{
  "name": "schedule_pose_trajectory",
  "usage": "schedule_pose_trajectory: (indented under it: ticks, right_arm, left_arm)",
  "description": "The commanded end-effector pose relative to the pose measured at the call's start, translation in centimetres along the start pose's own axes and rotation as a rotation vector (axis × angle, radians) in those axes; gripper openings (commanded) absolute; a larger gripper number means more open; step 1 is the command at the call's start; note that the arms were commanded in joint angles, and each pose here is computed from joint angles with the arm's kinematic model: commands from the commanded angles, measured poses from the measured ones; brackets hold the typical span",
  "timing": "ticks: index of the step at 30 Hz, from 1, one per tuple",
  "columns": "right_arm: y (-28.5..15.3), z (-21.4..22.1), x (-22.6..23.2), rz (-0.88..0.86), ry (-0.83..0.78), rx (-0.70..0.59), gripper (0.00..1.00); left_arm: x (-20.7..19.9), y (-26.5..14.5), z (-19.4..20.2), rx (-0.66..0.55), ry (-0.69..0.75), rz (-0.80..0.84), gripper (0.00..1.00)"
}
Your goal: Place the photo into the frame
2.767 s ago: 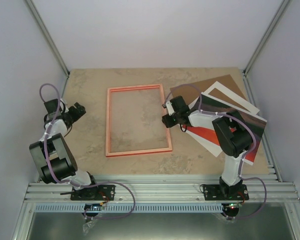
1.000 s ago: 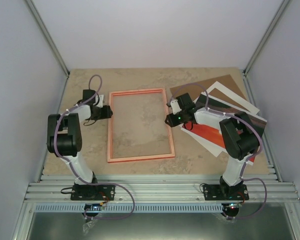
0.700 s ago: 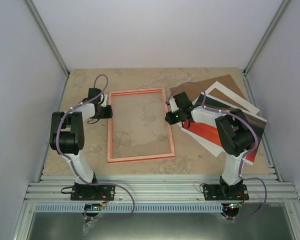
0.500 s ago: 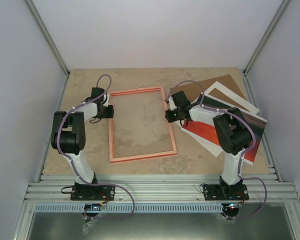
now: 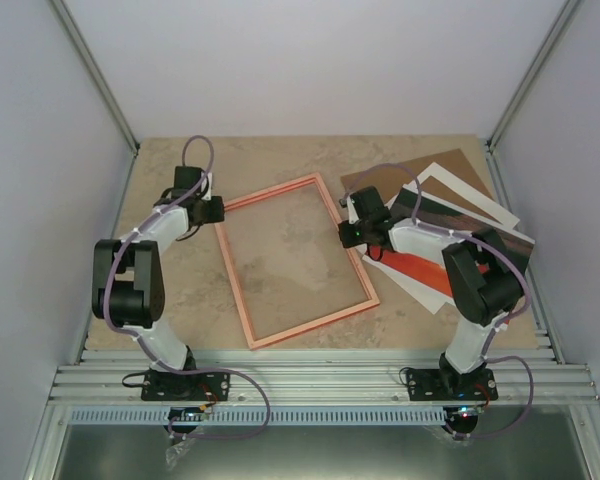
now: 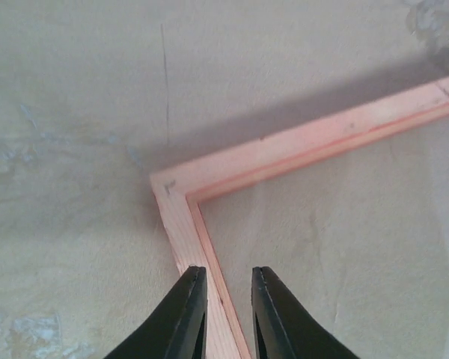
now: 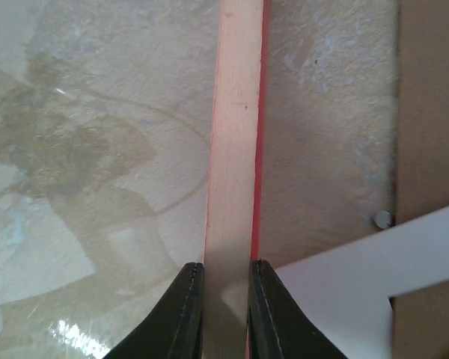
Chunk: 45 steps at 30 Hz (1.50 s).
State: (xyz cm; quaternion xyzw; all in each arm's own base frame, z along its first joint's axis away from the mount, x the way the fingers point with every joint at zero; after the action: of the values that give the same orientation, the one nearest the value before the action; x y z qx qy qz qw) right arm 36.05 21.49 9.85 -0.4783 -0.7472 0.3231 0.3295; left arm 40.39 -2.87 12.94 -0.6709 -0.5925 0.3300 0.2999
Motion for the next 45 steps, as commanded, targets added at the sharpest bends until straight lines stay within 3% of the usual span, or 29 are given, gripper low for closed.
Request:
schedule_pose_trajectory:
  ticks: [1, 6, 9, 14, 24, 32, 34, 36, 40, 45]
  right_arm:
    - [-2.6, -1.9, 0.5, -0.016, 0.031, -0.139, 0.0]
    - [-2.1, -0.6, -0.6, 0.01, 0.14, -0.114, 0.0]
    - [-1.5, -0.7, -1.2, 0.003, 0.218, -0.104, 0.0]
    - [-1.9, -2.6, -1.0, -0.06, 0.312, -0.126, 0.0]
    - [-3.3, -3.5, 0.1, -0.154, 0.347, -0.158, 0.0]
    - [-1.6, 0.5, 0.5, -0.179, 0.42, -0.011, 0.01]
    - [-2.0, 0.8, 0.8, -0.207, 0.416, 0.005, 0.1]
    - [-2.4, 0.6, 1.0, -0.218, 0.397, -0.002, 0.28]
    - [-1.9, 0.9, 0.9, -0.219, 0.359, 0.011, 0.49]
    - [-0.3, 1.5, 1.0, -0.293, 0.348, 0.055, 0.57]
  left_arm:
    - [-0.2, -0.9, -1.3, -0.066, -0.012, 0.011, 0.21]
    - [0.3, -0.9, -0.8, -0.054, -0.038, -0.014, 0.42]
    - [0.5, -1.0, -0.6, -0.055, -0.063, -0.007, 0.47]
    - [1.9, -1.9, -1.0, -0.079, -0.099, -0.023, 0.5]
    - [5.3, -3.6, -1.0, -0.124, -0.172, -0.061, 0.52]
    - [5.4, -3.4, -0.4, -0.097, -0.162, -0.069, 0.54]
    - [5.3, -3.4, -0.4, -0.086, -0.154, -0.06, 0.57]
    - [5.2, -3.2, -0.1, -0.068, -0.153, -0.047, 0.59]
    - [4.5, -2.7, 0.8, -0.034, -0.157, 0.01, 0.63]
    - [3.1, -1.3, 2.7, 0.037, -0.185, 0.147, 0.71]
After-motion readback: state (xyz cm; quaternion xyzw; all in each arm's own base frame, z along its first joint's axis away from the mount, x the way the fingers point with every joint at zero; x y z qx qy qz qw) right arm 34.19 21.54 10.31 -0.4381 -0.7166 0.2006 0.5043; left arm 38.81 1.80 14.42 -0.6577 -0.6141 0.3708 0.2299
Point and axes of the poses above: each gripper's point midway between its finger pads, its own y axis out along the fingers, its own x axis along the line the jaws close on, z = x × y, the point moved 6 cm from there along -y, back along the fingers, and after that the axes turned 5 degrees about y, right-handed, at the moved point
